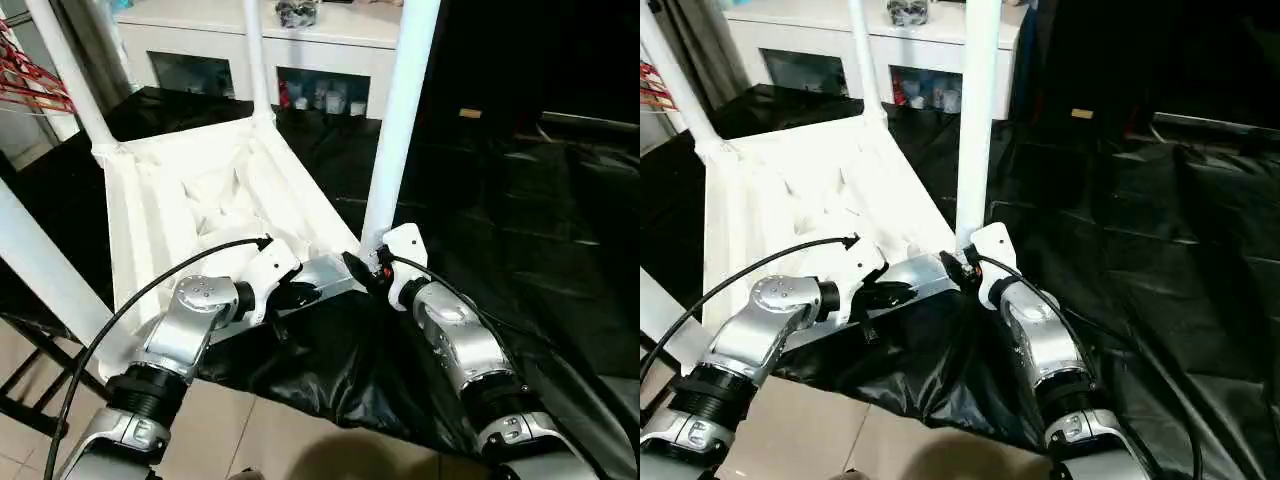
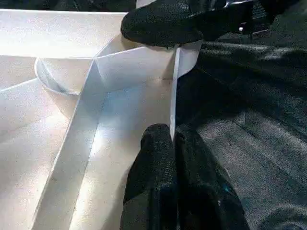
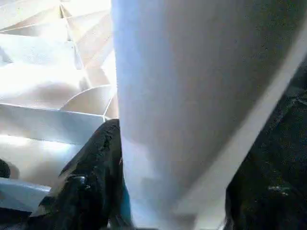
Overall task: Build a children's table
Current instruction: Rotate leg to tighten
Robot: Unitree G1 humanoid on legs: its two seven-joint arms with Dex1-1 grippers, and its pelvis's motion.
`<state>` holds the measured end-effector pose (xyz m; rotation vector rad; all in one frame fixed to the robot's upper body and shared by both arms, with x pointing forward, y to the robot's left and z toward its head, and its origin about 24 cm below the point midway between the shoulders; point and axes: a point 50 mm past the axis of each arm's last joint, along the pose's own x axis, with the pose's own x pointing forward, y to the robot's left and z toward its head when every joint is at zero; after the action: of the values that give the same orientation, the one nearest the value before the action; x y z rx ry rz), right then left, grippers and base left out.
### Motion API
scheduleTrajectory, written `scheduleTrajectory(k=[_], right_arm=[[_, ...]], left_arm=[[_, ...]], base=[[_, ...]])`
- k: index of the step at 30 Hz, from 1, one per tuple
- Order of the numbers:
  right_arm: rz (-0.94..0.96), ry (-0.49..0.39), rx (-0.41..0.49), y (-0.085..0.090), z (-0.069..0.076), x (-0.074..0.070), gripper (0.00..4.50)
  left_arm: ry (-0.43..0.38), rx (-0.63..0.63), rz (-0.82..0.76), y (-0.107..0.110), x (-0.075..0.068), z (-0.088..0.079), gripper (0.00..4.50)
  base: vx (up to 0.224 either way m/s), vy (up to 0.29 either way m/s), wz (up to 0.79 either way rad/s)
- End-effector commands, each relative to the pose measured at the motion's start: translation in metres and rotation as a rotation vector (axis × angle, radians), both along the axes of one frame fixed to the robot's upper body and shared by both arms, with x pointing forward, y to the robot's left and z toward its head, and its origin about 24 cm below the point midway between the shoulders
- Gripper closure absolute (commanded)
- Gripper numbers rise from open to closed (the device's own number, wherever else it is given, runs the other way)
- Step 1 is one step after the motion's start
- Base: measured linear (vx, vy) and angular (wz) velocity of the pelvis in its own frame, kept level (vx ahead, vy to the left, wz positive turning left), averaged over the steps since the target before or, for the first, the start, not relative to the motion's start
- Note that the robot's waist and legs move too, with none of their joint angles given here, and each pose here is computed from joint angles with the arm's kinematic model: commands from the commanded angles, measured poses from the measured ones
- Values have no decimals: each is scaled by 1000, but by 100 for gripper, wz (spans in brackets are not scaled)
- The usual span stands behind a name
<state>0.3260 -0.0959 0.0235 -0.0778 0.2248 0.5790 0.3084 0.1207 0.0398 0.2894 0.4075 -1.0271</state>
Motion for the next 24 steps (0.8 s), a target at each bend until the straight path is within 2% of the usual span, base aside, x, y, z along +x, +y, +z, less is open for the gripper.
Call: scheduleTrajectory(k=[1, 3, 11, 16, 20, 24], right_arm=[[199, 82, 37, 27, -12, -16, 114], [239, 74, 31, 21, -9, -16, 84], [565, 58, -8, -5, 2, -28, 84], [806, 130, -44, -19, 3, -43, 84], [899, 182, -41, -20, 2, -50, 114], [922, 197, -36, -20, 1, -52, 145]], left_arm=[[-33, -49, -36, -20, 1, 4, 450], [-35, -47, -51, -18, 1, 4, 450], [-22, -42, -157, -4, 1, 9, 450], [22, -16, -234, 13, 0, 11, 450], [38, 11, -244, 25, 3, 12, 450], [37, 17, -244, 29, 5, 14, 450]], base=[[0, 0, 0], [0, 0, 0], [0, 0, 0], [0, 0, 0], [0, 0, 0], [0, 0, 0]])
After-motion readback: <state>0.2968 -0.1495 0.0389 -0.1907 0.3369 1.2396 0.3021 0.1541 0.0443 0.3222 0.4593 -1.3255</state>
